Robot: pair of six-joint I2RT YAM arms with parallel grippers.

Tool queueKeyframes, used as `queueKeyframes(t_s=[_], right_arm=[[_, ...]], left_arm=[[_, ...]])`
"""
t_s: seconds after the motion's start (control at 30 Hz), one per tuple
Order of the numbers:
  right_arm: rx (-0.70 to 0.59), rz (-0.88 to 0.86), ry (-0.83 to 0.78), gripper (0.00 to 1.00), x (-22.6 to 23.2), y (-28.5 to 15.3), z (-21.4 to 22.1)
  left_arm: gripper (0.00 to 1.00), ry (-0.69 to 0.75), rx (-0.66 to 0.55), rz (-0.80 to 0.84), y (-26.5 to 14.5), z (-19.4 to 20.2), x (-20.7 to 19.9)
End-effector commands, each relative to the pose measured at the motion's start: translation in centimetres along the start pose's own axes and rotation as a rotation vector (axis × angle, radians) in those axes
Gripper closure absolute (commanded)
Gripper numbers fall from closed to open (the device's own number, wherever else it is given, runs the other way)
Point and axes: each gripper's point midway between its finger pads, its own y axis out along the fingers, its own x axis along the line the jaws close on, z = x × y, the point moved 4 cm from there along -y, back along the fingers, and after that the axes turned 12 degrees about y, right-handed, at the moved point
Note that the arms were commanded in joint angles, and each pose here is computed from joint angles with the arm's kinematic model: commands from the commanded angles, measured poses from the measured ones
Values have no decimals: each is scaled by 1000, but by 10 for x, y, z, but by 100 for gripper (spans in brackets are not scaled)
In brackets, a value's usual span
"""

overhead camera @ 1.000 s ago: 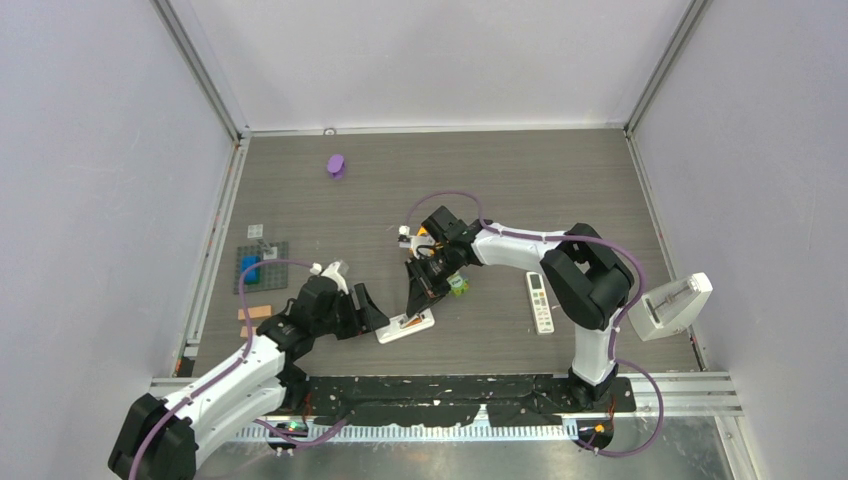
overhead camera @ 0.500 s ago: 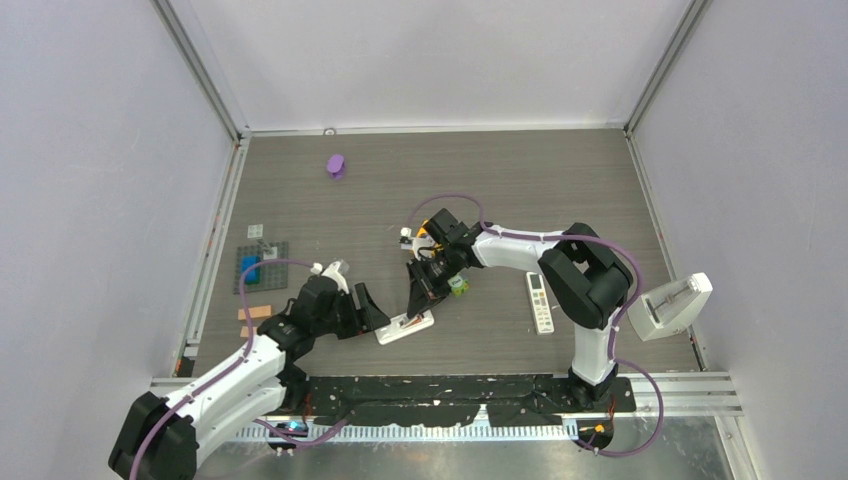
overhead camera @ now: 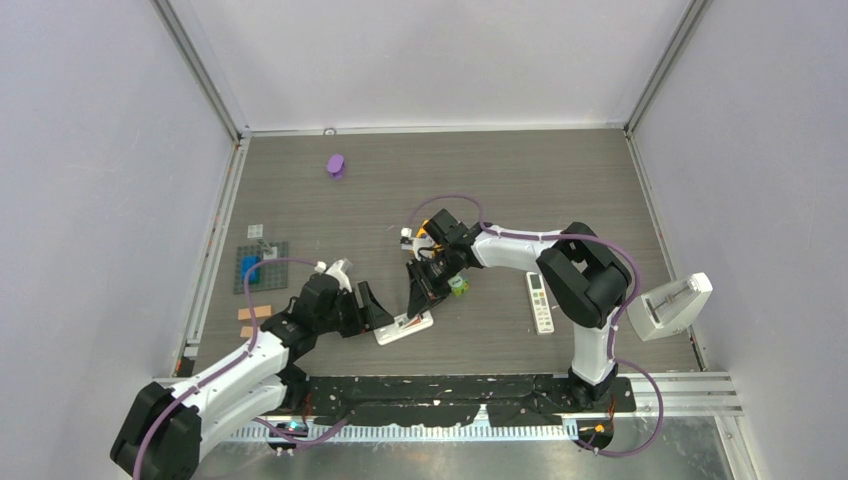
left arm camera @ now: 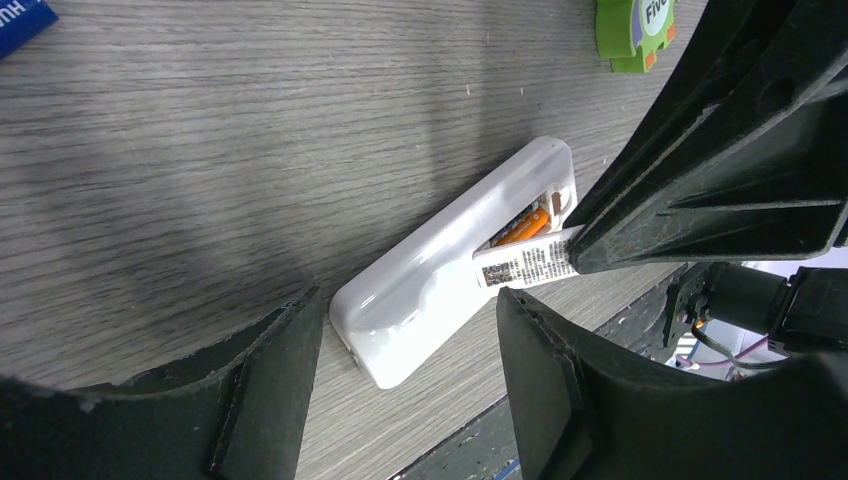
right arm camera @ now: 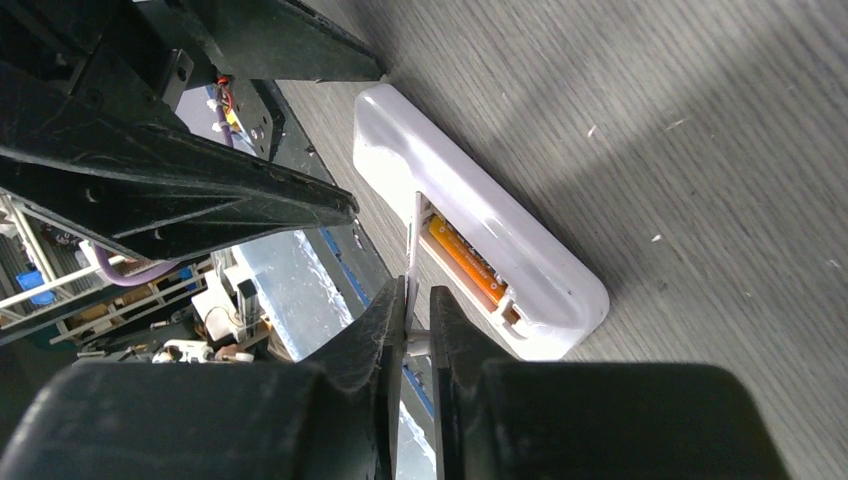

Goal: Load the batteries into the remote control

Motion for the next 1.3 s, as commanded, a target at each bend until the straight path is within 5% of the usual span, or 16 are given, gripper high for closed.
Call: queueKeyframes(t_s=[0.0, 0.63, 1.03, 1.27], right_arm=[[-37, 54, -6, 81, -4, 1, 0], [-102, 107, -5, 57, 6, -12, -6], [-145, 152, -16, 55, 19, -28, -10], [-155, 165, -28, 68, 21, -33, -10]], left_arm=[[35, -19, 52, -33, 2, 14, 11], [32, -17, 55, -50, 2, 14, 13], [31, -16, 48, -49, 1, 13, 12], [30, -18, 47, -52, 1, 13, 13]])
